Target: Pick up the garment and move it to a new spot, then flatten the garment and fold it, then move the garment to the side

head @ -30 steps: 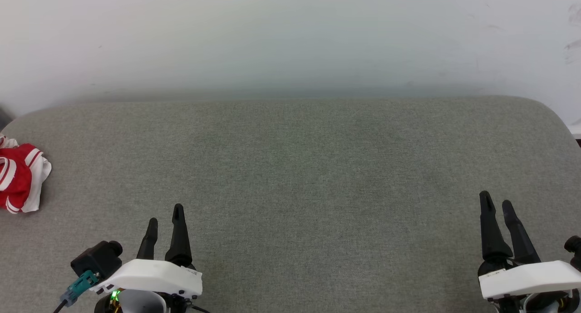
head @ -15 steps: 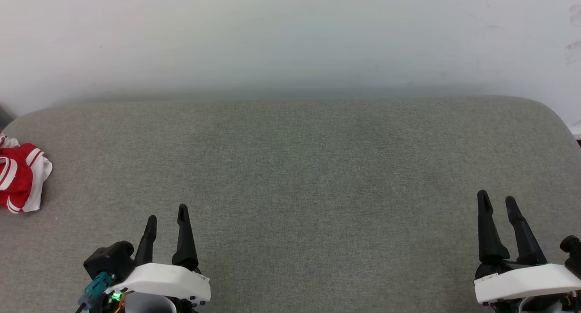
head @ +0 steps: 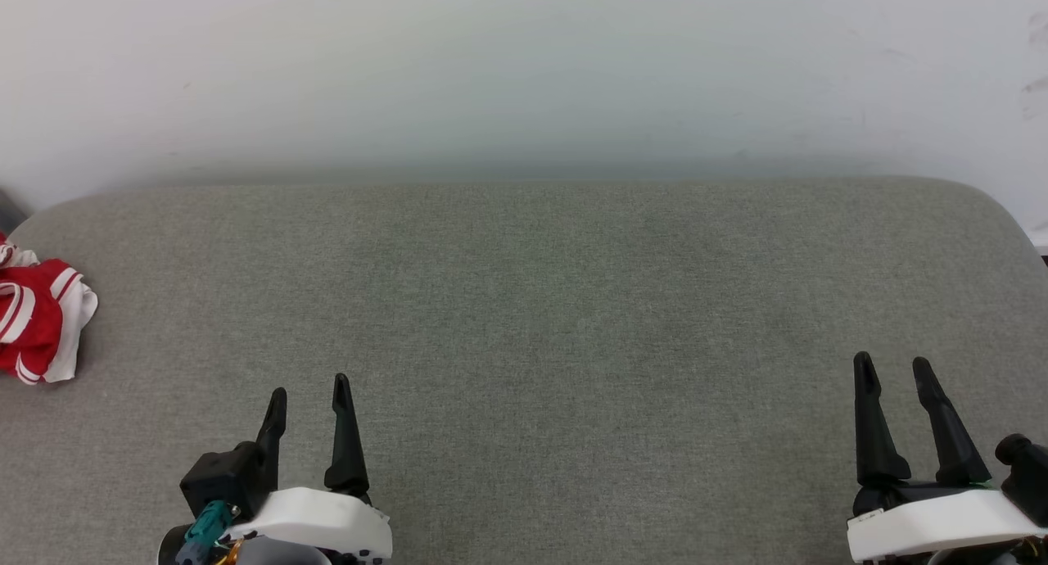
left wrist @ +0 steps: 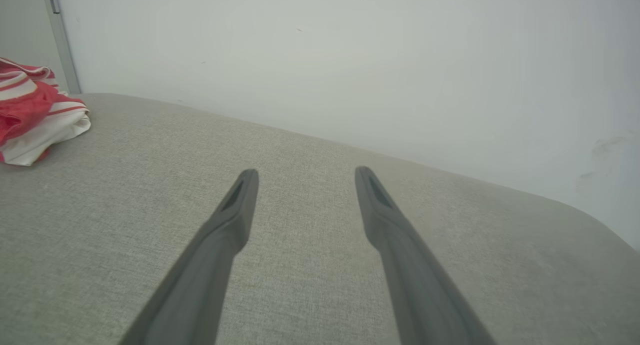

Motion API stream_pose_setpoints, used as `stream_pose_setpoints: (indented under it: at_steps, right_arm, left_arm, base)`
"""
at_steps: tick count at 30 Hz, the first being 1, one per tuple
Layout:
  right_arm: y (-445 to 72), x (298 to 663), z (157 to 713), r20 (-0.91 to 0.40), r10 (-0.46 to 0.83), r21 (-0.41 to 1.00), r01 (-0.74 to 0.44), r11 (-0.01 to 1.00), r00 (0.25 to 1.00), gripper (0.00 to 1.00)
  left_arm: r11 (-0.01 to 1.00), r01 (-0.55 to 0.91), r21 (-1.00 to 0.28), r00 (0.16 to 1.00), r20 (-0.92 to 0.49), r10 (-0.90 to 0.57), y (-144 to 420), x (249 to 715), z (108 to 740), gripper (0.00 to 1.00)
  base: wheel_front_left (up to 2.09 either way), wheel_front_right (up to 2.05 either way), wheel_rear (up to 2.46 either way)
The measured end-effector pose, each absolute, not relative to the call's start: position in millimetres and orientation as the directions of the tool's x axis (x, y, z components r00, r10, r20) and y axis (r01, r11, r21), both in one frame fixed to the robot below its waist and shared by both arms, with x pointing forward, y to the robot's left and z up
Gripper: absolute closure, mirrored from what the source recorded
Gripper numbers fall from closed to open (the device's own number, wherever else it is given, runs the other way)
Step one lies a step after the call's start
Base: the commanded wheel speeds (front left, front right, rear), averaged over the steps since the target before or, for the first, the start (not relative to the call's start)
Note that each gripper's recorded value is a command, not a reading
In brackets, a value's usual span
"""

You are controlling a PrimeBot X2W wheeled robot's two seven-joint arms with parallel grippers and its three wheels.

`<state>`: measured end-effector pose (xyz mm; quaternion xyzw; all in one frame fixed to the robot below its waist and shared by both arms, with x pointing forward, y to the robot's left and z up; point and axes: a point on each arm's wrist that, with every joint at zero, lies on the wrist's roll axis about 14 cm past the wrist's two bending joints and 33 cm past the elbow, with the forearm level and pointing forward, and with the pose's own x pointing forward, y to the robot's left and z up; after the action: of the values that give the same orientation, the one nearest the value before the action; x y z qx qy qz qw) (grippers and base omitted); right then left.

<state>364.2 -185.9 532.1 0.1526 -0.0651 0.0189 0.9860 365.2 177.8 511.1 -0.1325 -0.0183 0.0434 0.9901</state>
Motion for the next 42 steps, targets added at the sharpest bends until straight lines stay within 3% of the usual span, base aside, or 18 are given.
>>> stream_pose_setpoints:
  at_steps: [42]
  right_arm:
    - [-172, 357, 539, 0.189, 0.084, 0.057, -0.096, 0.994, 0.978, 0.00]
  left_arm:
    - [0.999, -0.044, -0.026, 0.993, 0.109, 0.046, 170, 355, 516, 0.00]
  base:
    - [0.00, 0.00, 0.00]
